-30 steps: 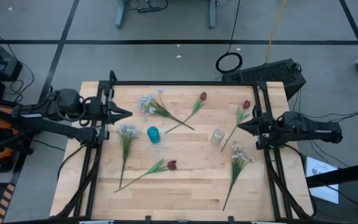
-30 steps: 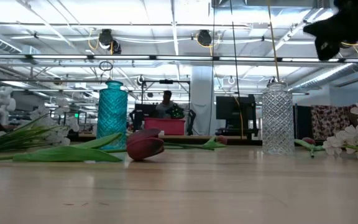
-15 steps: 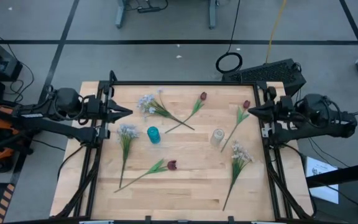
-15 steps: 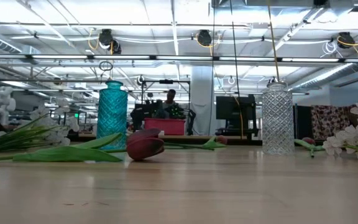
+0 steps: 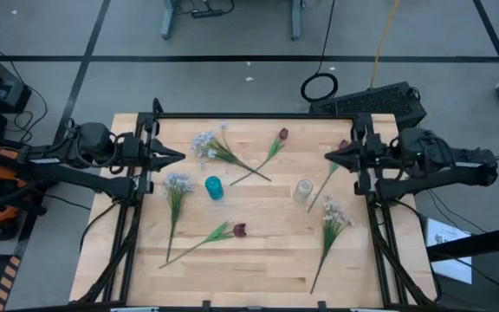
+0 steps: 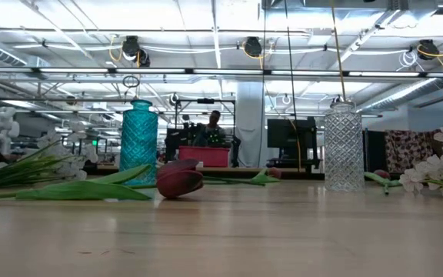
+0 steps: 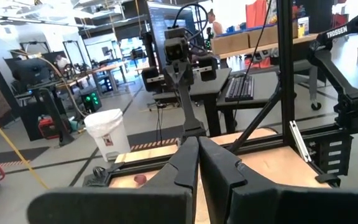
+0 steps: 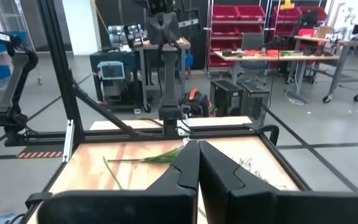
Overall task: Sort flowers into vase by color
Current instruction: Move the left white daisies to the bottom right of the table
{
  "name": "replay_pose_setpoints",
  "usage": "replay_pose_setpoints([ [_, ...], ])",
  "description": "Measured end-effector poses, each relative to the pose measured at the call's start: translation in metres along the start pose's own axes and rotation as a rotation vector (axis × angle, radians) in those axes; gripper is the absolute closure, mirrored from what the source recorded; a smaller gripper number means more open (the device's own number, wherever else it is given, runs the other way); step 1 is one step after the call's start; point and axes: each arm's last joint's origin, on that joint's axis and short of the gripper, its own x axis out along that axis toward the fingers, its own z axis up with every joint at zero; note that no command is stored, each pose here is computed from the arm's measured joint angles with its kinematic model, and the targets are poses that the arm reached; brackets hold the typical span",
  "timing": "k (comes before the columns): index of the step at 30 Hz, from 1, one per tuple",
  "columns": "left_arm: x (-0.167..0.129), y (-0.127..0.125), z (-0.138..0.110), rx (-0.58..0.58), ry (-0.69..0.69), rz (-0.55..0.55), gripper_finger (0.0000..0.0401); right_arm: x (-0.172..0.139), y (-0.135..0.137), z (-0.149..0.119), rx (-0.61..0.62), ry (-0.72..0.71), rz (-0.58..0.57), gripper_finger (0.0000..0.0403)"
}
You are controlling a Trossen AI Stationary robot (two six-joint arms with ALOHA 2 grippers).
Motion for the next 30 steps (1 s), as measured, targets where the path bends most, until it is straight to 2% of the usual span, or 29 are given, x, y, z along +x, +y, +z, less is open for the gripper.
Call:
replay_pose_setpoints([
  [9,0.004,-0.001,-0.004,-0.03,0.041,-0.008,0.0379,0.009,0.001,-0.003,0.023,0.034,-0.003,0.0403],
  [14,0.006,-0.001,-0.006,-0.058,0.055,-0.011,0.0379,0.016,0.0,-0.005,0.02,0.049,-0.056,0.0403],
  [19,0.007,-0.002,-0.008,-0.155,0.075,-0.013,0.0379,0.022,0.001,-0.008,0.016,0.072,-0.058,0.0403],
  [25,0.01,-0.008,-0.019,-0.193,0.195,-0.004,0.0392,0.027,0.001,-0.01,0.015,0.089,-0.059,0.0403],
  [30,0.013,-0.014,-0.027,-0.346,0.283,0.055,0.0396,0.03,0.001,-0.013,0.051,0.118,-0.062,0.0403],
])
